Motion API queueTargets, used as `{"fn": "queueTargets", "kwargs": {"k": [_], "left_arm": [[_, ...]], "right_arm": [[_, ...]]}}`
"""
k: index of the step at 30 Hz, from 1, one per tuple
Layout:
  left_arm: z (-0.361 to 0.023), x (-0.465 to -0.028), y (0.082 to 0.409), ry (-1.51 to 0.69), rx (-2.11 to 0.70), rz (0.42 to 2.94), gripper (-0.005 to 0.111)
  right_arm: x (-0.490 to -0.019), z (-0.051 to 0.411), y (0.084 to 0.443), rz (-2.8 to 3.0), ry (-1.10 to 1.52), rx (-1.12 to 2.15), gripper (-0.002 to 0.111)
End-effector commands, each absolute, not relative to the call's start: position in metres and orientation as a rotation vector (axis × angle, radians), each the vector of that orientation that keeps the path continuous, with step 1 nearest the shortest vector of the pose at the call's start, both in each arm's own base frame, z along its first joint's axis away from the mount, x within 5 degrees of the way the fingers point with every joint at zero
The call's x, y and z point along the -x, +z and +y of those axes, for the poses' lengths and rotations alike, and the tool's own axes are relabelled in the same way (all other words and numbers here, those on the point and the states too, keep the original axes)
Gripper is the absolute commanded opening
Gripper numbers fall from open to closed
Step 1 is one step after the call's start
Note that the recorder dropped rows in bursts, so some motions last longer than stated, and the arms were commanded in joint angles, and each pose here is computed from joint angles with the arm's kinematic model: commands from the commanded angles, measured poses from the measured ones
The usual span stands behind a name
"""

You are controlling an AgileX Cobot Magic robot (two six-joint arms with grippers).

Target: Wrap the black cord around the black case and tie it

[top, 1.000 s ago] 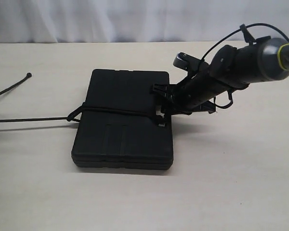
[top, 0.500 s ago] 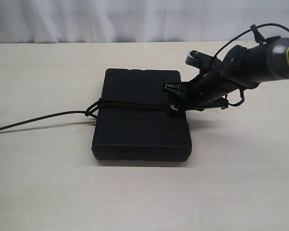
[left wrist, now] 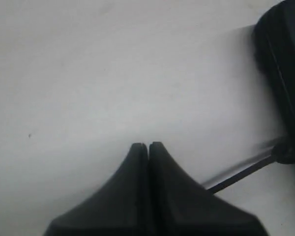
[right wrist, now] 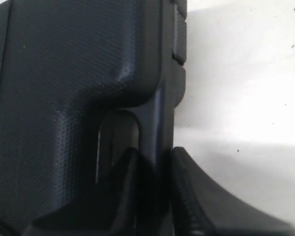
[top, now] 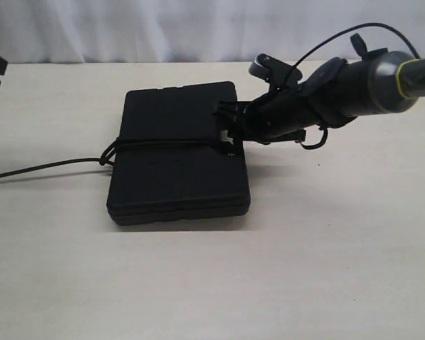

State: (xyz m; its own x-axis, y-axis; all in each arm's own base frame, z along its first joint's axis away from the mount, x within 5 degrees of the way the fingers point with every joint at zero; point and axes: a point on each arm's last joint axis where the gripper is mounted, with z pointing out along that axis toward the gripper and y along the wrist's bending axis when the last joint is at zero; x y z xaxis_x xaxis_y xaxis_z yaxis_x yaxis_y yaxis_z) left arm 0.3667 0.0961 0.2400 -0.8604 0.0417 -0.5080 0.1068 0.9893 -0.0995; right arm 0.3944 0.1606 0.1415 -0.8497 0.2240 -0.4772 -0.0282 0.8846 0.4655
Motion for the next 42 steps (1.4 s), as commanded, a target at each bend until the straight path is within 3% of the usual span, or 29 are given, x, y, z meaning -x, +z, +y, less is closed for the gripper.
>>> {"fn": "queueTargets", "kwargs": {"k": [1, 6, 8, 13, 17, 21, 24, 26, 27, 32, 36, 42], "left_arm": [[0.065, -0.367, 0.28, -0.079, -0.222, 2.459, 0.0], [0.045, -0.359, 0.306, -0.073, -0.253, 2.376, 0.0], [0.037, -0.355, 0.316, -0.07, -0.278, 2.347, 0.0], [0.018, -0.335, 0.342, -0.087, -0.312, 2.281, 0.0], [0.006, -0.309, 0.354, -0.051, -0.31, 2.221, 0.0], [-0.005, -0.28, 0.369, 0.002, -0.271, 2.145, 0.0], [-0.018, -0.253, 0.383, 0.017, -0.329, 2.038, 0.0], [-0.025, -0.236, 0.389, -0.019, -0.324, 1.991, 0.0], [-0.028, -0.229, 0.39, -0.034, -0.32, 1.978, 0.0], [-0.032, -0.195, 0.372, -0.118, -0.26, 1.992, 0.0], [-0.028, -0.163, 0.352, -0.146, -0.208, 1.962, 0.0], [-0.018, -0.1, 0.333, -0.196, -0.097, 1.667, 0.0]], "right_arm": [[-0.402, 0.156, 0.146, 2.462, 0.614, -0.211, 0.005], [-0.404, 0.155, 0.131, 2.489, 0.611, -0.286, 0.007], [-0.404, 0.155, 0.131, 2.485, 0.606, -0.281, 0.017], [-0.404, 0.144, 0.144, 2.498, 0.6, -0.203, 0.052], [-0.399, 0.113, 0.166, 2.569, 0.568, -0.122, 0.061], [-0.386, 0.074, 0.194, 2.668, 0.483, -0.052, 0.056], [-0.366, 0.051, 0.225, 2.733, 0.356, 0.064, 0.031], [-0.35, 0.04, 0.246, 2.777, 0.221, 0.106, 0.008], [-0.343, 0.035, 0.255, 2.789, 0.143, 0.101, 0.005], [-0.297, 0.036, 0.289, 2.762, -0.083, 0.195, 0.004], [-0.254, 0.044, 0.3, 2.663, -0.063, 0.266, 0.004], [-0.187, 0.04, 0.307, 2.317, 0.051, 0.251, 0.004]]}}
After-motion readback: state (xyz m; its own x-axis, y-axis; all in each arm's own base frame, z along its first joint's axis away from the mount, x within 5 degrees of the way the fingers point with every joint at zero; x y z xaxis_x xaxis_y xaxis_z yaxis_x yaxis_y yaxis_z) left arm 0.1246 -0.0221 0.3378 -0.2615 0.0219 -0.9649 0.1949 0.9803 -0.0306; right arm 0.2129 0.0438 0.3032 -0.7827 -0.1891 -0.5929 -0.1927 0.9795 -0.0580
